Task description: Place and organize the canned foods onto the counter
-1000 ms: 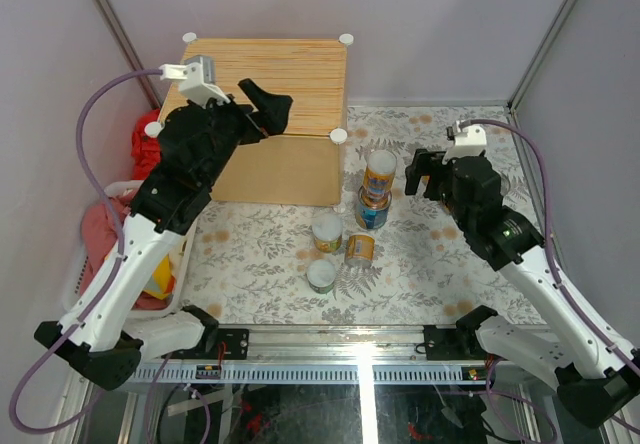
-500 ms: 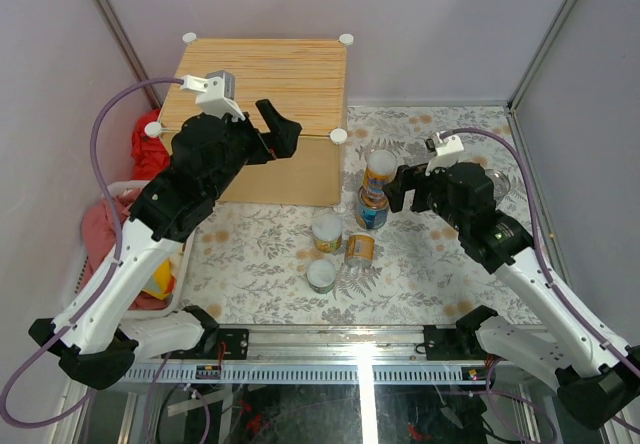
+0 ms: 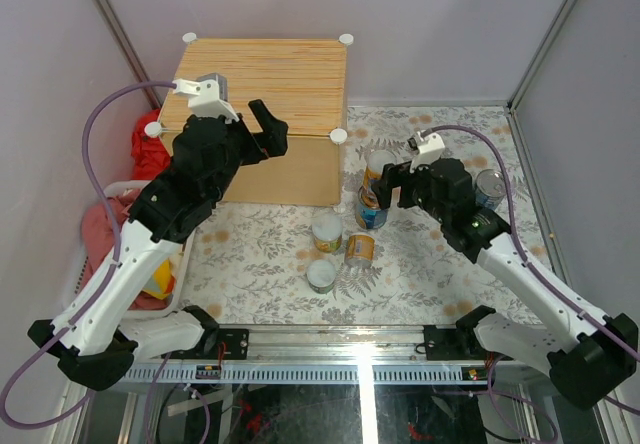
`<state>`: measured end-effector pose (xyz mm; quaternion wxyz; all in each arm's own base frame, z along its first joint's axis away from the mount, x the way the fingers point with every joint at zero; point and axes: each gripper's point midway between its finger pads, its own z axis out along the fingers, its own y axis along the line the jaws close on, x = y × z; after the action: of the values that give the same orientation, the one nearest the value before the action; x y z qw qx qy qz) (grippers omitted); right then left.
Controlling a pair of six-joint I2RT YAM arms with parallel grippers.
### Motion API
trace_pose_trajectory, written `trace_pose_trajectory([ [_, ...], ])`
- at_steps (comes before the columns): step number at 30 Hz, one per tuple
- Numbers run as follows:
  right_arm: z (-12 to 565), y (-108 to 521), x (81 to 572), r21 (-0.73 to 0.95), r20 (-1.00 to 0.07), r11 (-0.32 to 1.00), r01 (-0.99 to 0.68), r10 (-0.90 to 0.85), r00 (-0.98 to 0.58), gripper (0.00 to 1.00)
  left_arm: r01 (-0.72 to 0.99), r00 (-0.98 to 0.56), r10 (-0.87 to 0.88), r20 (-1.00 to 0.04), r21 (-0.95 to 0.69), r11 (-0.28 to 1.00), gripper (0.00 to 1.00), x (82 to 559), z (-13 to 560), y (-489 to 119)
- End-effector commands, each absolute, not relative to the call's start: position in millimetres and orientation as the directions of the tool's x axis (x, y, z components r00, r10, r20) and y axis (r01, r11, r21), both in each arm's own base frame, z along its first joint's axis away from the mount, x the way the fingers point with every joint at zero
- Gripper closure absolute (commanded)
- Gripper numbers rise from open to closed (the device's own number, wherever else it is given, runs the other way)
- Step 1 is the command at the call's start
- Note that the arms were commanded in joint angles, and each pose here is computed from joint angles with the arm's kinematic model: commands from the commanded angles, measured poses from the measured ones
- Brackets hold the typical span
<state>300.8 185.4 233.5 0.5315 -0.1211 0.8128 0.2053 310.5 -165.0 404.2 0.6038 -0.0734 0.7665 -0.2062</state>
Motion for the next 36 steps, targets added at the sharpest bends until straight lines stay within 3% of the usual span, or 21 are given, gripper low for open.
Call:
trace_pose_trajectory([
  [1, 259, 190, 322, 0.184, -0.952, 0.889, -0.419, 0.054, -0.302, 0.1, 0.07, -0.229, -0.331, -0.916, -0.354, 0.933, 0.0, 312, 401, -145],
  [25, 241, 206, 362, 0.169, -0.962, 0.902, -0.397, 0.064, -0.265, 0.12, -0.005, -0.227, -0.363, -0.904, -0.372, 0.928, 0.0, 313, 391, -103],
  [29, 235, 209, 365, 0.173, -0.961, 0.9, -0.4, 0.065, -0.269, 0.28, -0.015, -0.224, -0.364, -0.904, -0.37, 0.929, 0.0, 311, 391, -99],
  [32, 236, 208, 364, 0.177, -0.962, 0.9, -0.397, 0.074, -0.261, 0.54, -0.027, -0.216, -0.367, -0.905, -0.371, 0.928, 0.0, 310, 392, -95],
  [36, 253, 204, 362, 0.177, -0.97, 0.901, -0.395, 0.092, -0.224, 0.77, -0.044, -0.207, -0.371, -0.905, -0.37, 0.928, 0.0, 308, 390, -89],
])
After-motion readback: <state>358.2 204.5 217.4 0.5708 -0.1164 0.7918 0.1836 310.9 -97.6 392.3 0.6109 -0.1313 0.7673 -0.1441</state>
